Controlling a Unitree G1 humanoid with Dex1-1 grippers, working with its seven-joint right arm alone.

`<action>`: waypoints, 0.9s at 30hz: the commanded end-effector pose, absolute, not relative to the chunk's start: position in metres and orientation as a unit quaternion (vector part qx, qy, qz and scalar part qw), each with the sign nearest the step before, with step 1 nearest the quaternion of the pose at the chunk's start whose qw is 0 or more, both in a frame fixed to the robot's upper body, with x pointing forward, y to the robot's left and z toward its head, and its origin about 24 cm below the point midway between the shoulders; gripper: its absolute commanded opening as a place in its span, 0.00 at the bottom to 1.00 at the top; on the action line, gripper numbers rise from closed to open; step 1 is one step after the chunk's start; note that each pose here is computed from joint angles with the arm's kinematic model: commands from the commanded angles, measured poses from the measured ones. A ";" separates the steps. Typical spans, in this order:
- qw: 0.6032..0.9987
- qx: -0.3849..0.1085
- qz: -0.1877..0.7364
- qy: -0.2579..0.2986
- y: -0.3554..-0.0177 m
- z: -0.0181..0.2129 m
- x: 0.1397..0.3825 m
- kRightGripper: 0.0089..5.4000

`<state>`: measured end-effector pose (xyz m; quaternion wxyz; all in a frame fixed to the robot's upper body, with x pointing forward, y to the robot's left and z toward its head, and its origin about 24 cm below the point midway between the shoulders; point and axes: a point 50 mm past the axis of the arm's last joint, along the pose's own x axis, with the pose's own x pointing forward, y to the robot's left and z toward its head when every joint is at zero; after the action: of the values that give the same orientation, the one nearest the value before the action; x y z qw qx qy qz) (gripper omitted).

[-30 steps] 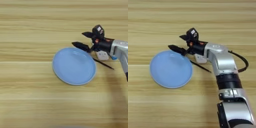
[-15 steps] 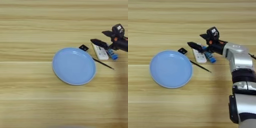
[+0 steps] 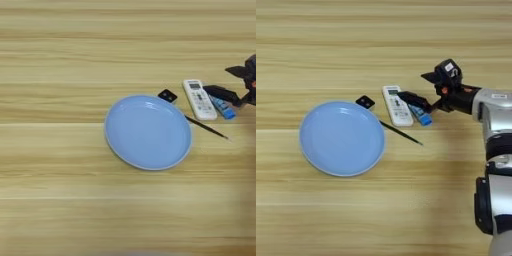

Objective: Move the objects on the table

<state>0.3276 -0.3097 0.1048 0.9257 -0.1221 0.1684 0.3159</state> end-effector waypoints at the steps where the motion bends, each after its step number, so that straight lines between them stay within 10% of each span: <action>1: 0.929 -0.195 0.287 0.131 -0.329 0.146 0.334 1.00; 18: 0.923 -0.229 0.223 0.214 -0.350 0.114 0.322 1.00; 27: 0.920 -0.242 0.220 0.216 -0.341 0.104 0.327 0.76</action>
<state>0.3075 -0.3387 0.0647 0.9061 -0.2029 0.2794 0.2443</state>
